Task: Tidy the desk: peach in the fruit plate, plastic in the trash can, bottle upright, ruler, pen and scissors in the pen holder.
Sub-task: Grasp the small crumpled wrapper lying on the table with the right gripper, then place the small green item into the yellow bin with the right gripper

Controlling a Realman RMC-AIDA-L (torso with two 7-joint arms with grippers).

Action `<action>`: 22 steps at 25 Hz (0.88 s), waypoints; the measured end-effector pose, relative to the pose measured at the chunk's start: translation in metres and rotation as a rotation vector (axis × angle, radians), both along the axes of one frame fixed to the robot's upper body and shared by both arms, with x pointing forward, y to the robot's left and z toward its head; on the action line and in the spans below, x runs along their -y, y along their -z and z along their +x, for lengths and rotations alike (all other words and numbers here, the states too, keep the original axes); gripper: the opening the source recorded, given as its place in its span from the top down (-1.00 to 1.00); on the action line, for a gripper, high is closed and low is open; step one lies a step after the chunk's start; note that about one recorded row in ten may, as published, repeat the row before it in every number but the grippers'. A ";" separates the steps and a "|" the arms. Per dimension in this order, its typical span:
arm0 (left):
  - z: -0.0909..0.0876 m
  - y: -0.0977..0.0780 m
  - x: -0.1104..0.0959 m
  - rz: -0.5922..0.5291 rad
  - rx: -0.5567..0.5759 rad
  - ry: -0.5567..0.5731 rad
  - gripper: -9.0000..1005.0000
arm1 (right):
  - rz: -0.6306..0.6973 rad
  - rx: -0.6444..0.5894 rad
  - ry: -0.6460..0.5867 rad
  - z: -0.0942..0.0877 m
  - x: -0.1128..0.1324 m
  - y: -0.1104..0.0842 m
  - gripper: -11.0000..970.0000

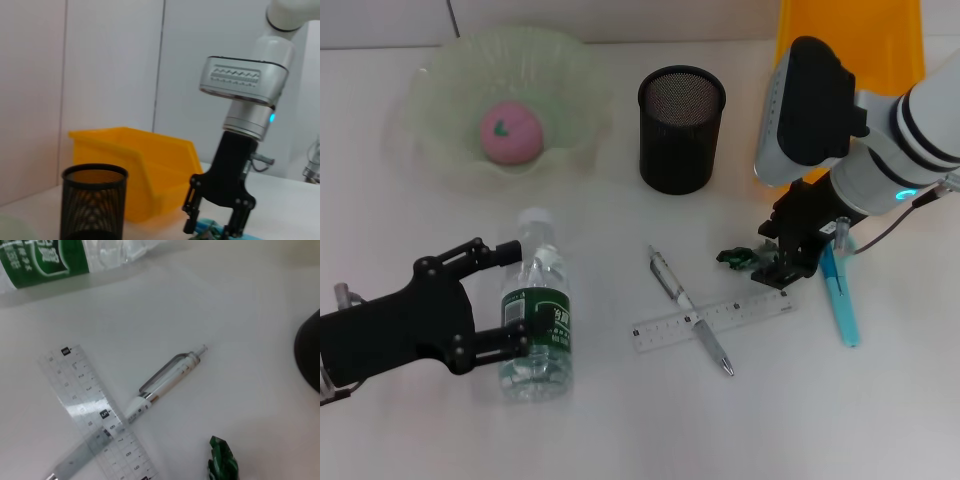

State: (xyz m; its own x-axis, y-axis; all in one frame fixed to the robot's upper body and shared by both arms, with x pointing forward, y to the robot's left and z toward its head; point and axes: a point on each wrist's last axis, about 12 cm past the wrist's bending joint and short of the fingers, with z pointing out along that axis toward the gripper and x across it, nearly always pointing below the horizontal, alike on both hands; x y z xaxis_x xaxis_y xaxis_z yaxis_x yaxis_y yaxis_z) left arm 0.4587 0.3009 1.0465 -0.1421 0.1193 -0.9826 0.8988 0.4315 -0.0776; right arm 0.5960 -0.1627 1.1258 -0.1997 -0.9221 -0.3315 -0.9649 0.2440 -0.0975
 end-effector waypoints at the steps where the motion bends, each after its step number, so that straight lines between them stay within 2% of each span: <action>1: -0.001 0.000 0.001 0.005 -0.002 0.013 -0.68 | -0.003 0.000 -0.002 0.000 -0.001 0.002 -0.26; 5: -0.001 0.000 0.002 0.007 -0.004 0.031 -0.68 | -0.014 0.001 -0.003 0.001 -0.004 0.007 -0.24; 10: -0.001 -0.001 0.003 0.006 -0.003 0.045 -0.68 | -0.016 -0.013 0.016 0.005 -0.006 0.013 -0.07; 15: -0.001 -0.001 0.002 0.005 -0.001 0.037 -0.68 | 0.018 -0.009 0.015 0.004 -0.009 0.008 0.11; 16: -0.001 -0.001 0.002 0.005 -0.001 0.035 -0.68 | 0.039 -0.010 0.017 0.003 -0.009 0.002 0.14; 17: -0.001 -0.001 0.002 0.005 -0.001 0.035 -0.68 | 0.039 -0.010 0.017 0.003 -0.009 0.002 0.23; 19: -0.001 -0.001 0.001 0.006 -0.002 0.033 -0.68 | 0.066 -0.014 0.038 0.001 -0.007 -0.010 0.42; 20: -0.001 -0.001 0.001 0.006 -0.002 0.033 -0.68 | 0.086 -0.003 0.059 0.001 -0.005 -0.019 0.51; 21: -0.001 -0.001 0.001 0.006 -0.002 0.032 -0.68 | 0.132 0.037 0.126 0.001 0.006 -0.045 0.60; 22: -0.001 -0.001 0.001 0.006 -0.002 0.032 -0.68 | 0.132 0.037 0.126 0.001 0.006 -0.045 0.67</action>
